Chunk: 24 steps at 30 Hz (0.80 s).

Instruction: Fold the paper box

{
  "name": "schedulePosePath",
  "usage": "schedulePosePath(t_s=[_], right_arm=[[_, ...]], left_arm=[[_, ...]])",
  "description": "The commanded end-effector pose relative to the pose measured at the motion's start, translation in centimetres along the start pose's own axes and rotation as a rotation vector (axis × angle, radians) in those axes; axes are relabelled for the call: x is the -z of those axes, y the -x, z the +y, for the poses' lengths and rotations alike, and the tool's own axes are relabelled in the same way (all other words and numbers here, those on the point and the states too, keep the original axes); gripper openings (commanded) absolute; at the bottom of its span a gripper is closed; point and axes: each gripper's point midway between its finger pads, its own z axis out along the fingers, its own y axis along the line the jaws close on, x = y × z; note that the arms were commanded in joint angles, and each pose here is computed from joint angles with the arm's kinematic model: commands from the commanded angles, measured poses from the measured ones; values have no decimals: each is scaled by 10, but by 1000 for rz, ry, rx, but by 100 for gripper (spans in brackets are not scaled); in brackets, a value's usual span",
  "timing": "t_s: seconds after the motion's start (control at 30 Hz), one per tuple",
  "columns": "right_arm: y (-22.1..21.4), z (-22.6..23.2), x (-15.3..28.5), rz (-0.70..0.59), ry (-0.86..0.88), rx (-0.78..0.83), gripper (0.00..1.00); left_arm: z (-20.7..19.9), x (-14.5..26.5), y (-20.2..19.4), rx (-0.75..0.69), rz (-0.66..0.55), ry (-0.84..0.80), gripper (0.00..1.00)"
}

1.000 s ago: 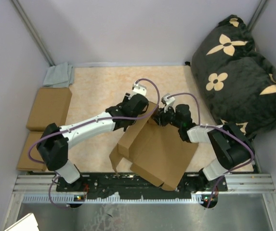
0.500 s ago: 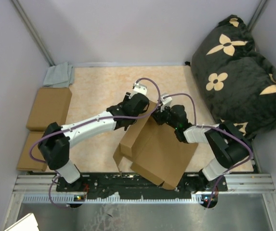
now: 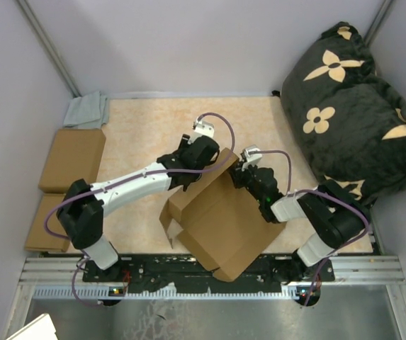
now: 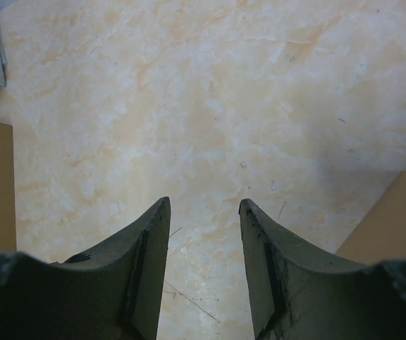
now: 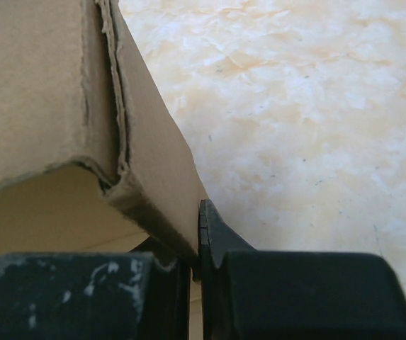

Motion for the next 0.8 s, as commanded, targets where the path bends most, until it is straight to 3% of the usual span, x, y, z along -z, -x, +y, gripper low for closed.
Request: schedulePosePath(t_s=[0.0, 0.23, 0.53, 0.77], right_arm=[[36, -41, 4, -152, -238, -55, 0], [34, -72, 11, -94, -425, -102, 0], [44, -110, 23, -48, -507, -136, 0], [51, -122, 31, -35, -524, -129, 0]], left_arm=[[35, -7, -4, 41, 32, 38, 51], [86, -10, 4, 276, -37, -13, 51], [131, -19, -33, 515, -36, 36, 53], [142, -45, -42, 639, -66, -15, 55]])
